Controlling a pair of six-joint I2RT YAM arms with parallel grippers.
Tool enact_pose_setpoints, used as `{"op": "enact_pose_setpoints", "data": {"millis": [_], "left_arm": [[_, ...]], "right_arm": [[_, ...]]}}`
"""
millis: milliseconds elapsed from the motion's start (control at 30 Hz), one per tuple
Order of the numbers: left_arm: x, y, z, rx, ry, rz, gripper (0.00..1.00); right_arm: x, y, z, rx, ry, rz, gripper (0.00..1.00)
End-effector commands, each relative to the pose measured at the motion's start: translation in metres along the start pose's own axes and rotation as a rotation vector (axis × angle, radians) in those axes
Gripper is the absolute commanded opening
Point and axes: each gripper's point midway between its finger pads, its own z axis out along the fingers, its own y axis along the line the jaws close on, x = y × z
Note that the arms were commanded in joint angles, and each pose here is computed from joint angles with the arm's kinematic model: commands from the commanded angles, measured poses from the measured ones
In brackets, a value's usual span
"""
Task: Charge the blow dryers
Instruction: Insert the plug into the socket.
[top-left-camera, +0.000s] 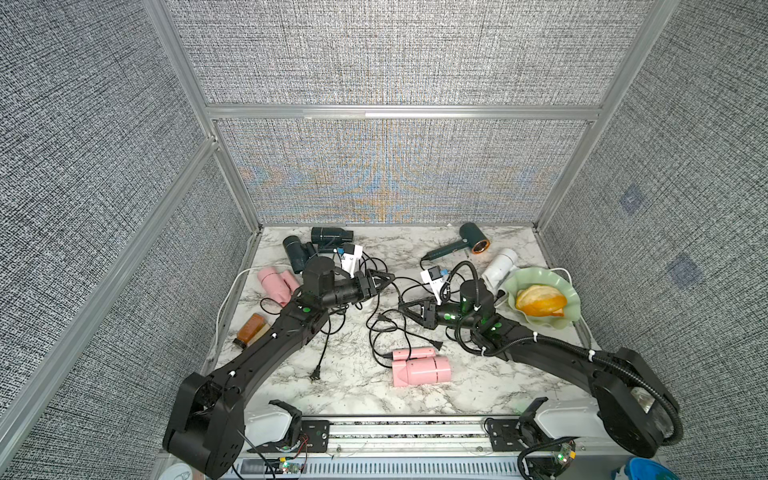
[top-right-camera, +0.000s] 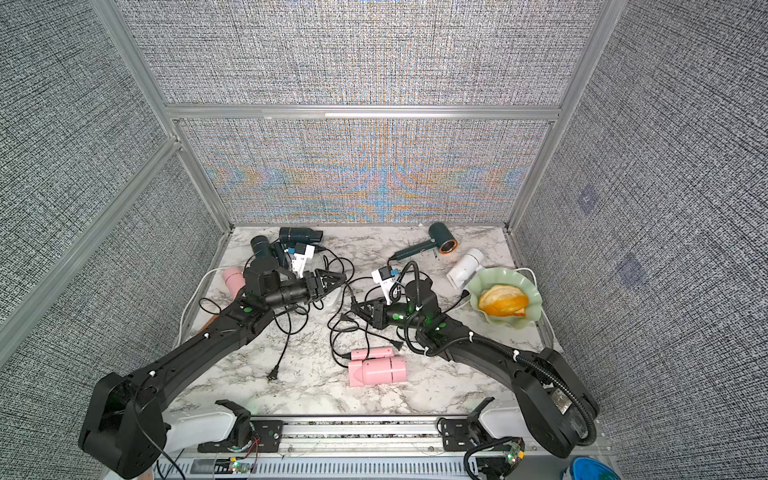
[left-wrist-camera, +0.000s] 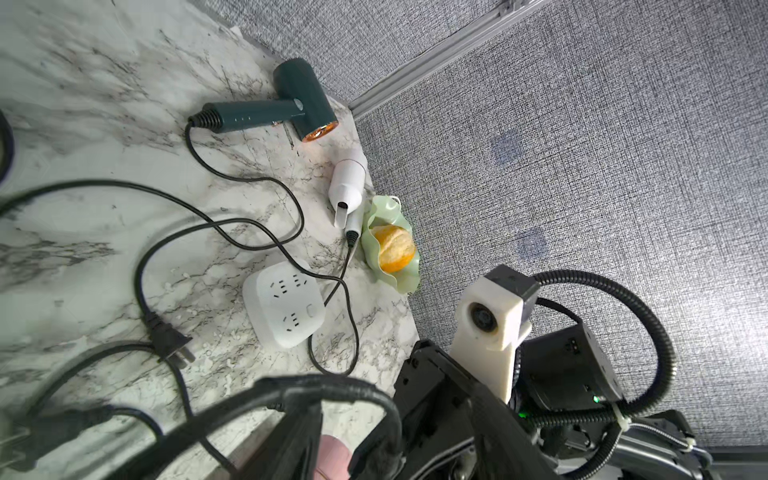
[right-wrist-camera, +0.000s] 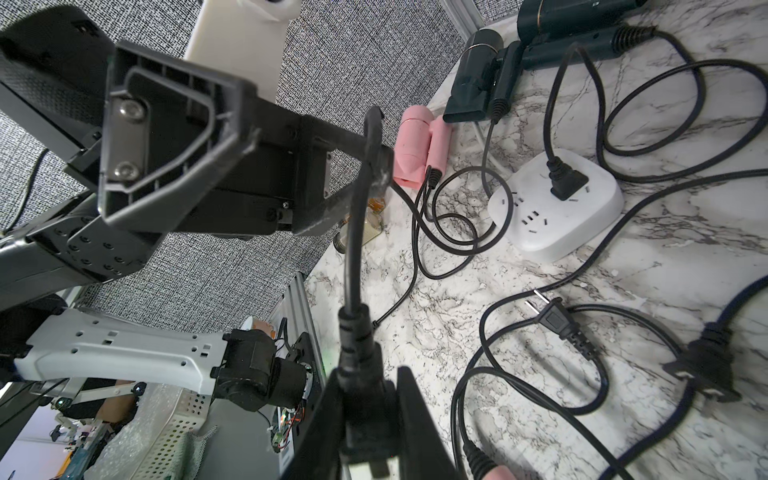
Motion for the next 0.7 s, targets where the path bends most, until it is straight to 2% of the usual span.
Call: {"op": "enact_pose_setpoints", "data": {"millis": [0,100,233,333,400,500,667], "left_arm": [[0.016,0.005,-0.01,-0.018,0.057,0.089,0.63],[0.027,0.002,-0.018,-0.012,0.076,0.14,0.68],[0.039,-0.007,-0.028,0.044,0.07,0.195,0.84],[0.043,-0.012,-0.033,0.056,0.076,0.224,0.91],[0.048,-0.016,-0.033,0.068,0.079,0.282,0.99],[0.05,-0.019,-0.036,0.07,0.074,0.335,0.99],[0.056,-0.028,-0.031,0.153,0.124,0.355,0.88]], "right_arm": [[0.001,0.003,-0.001,-0.02,0.01,0.0,0.13],[0.001,0.004,-0.001,-0.034,0.018,0.004,0.13],[0.002,0.009,0.003,-0.065,0.049,0.001,0.12],[0.004,0.014,0.006,-0.098,0.091,-0.002,0.12],[0.005,0.019,0.007,-0.119,0.106,-0.003,0.12],[0.007,0.023,0.009,-0.149,0.132,-0.005,0.11],[0.008,0.035,0.011,-0.212,0.17,-0.01,0.1]]}}
